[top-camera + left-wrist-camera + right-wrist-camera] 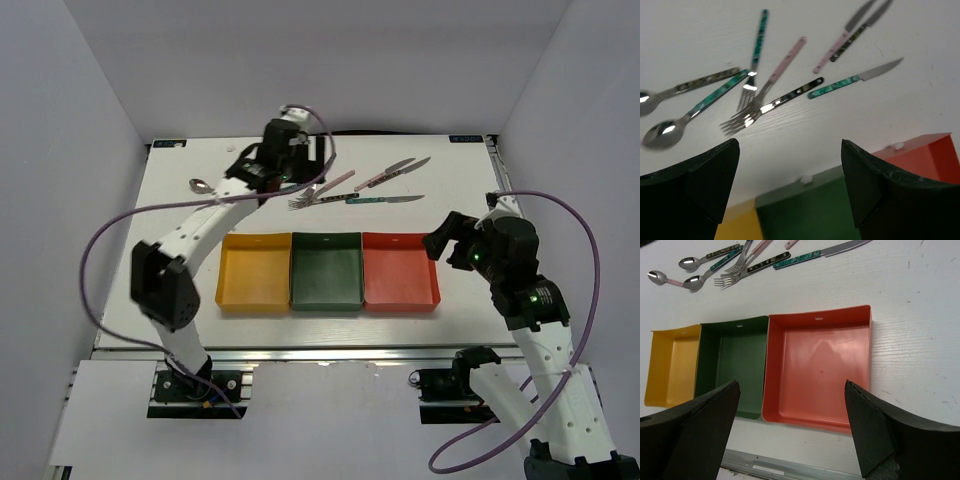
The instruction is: Sort the eating utensils into containers
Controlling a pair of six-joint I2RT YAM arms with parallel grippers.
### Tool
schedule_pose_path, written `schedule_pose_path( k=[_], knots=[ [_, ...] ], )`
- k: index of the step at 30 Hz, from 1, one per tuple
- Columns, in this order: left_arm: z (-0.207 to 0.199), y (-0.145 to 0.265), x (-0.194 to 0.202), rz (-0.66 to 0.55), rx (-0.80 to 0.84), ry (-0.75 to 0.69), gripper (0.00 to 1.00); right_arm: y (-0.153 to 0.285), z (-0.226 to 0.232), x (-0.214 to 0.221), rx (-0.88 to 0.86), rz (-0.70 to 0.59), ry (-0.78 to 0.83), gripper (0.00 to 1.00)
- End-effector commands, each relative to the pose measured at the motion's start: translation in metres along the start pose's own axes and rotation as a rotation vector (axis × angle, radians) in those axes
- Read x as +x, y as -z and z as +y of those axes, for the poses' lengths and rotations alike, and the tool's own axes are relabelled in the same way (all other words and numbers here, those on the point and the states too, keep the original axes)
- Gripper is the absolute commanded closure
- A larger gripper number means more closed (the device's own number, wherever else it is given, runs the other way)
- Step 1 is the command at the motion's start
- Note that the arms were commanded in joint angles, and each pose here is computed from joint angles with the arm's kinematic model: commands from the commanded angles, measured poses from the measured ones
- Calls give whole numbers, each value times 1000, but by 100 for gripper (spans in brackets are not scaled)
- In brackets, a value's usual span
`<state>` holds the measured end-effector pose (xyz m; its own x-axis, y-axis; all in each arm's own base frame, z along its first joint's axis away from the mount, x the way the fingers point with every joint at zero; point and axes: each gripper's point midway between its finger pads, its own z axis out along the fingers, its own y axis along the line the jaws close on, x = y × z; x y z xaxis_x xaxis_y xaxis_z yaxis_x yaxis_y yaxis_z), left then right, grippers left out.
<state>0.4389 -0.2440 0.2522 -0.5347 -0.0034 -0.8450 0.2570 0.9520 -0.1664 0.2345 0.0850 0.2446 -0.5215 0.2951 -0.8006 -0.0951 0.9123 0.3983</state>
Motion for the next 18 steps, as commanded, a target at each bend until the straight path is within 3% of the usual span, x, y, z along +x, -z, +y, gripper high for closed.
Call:
schedule_pose_path(
  k=[1,2,3,5,6,8,9,10,18],
  knots=[
    [-74,-33,-3,-29,271,-206,10,8,2,-6,-4,-14,18,11],
    [-93,-41,-5,-42,312,-244,11,9,3,-5,-12,-9,20,11],
    [-99,-69,18,0,332,-290,13,10,7,-3,-32,-2,24,11],
    [-114,-88,12,-19,364,-304,18,12,9,0,-49,8,23,11],
    [-117,-113,35,30,385,-321,21,12,12,2,-68,18,27,11],
    [-124,-131,41,36,393,-330,25,14,11,6,-68,31,33,11],
    [-132,-134,29,5,419,-367,34,15,12,8,-76,40,36,11],
    [-132,-152,49,41,421,-384,37,17,13,9,-80,42,42,11],
    [-140,-189,89,73,456,-477,44,28,15,17,-99,57,50,11]
  ],
)
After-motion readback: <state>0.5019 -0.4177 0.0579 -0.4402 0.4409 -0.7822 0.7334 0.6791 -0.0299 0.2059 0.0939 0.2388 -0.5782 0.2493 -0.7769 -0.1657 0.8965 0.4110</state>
